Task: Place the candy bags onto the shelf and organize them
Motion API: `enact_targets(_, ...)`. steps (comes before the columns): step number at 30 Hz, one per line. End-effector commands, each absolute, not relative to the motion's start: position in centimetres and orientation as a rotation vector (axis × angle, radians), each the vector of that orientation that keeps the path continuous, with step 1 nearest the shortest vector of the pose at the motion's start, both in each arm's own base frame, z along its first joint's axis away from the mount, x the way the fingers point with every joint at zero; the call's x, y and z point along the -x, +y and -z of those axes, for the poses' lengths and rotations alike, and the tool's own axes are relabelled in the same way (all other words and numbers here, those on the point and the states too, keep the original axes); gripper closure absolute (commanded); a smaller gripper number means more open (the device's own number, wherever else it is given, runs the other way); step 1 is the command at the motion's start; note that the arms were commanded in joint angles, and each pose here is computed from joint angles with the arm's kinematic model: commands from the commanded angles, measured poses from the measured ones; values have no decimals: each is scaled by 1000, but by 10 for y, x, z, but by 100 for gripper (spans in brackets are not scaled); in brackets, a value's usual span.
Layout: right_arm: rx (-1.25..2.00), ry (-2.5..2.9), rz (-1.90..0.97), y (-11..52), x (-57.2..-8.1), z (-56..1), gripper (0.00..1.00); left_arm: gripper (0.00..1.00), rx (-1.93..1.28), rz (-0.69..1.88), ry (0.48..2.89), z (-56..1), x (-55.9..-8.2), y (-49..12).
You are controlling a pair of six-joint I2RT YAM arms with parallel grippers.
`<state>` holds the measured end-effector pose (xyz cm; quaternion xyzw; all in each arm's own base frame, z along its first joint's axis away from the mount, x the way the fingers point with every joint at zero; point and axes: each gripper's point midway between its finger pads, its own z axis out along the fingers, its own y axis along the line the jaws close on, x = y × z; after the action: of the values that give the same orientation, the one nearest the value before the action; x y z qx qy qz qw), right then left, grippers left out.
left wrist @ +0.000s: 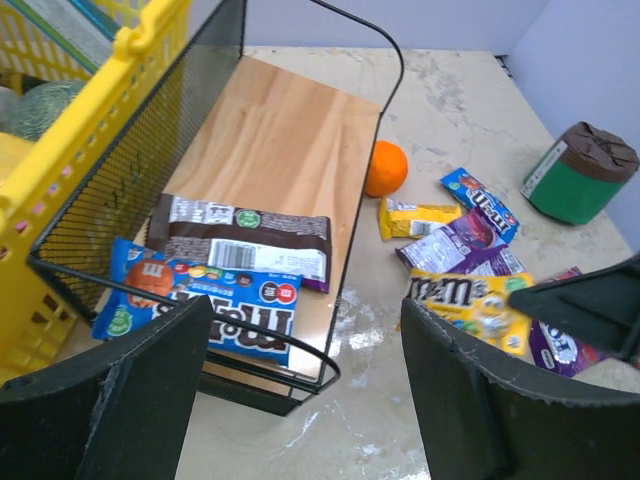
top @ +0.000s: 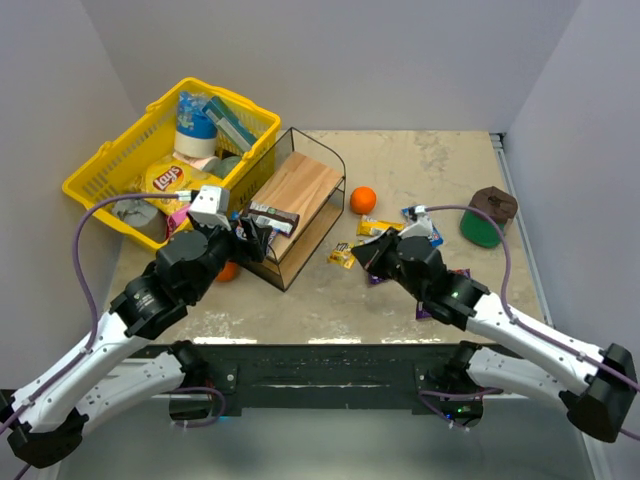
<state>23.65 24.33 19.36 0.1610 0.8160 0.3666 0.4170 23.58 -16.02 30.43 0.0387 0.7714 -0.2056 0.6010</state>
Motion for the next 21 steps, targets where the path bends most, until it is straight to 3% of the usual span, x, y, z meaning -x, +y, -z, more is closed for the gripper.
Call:
enact_targets(1, -388, 1932, -839, 220, -245, -251, 100, 19, -7, 383, 1795, -296, -237, -138)
enact_targets(11, -321, 1747, -865, 223, -261, -356, 100, 18, 25, 323, 1826, -279, -237, -128)
enact_targets(21, -255, 1700, -938, 280, -302, -382, 100, 18, 97, 339, 1741, -295, -230, -109)
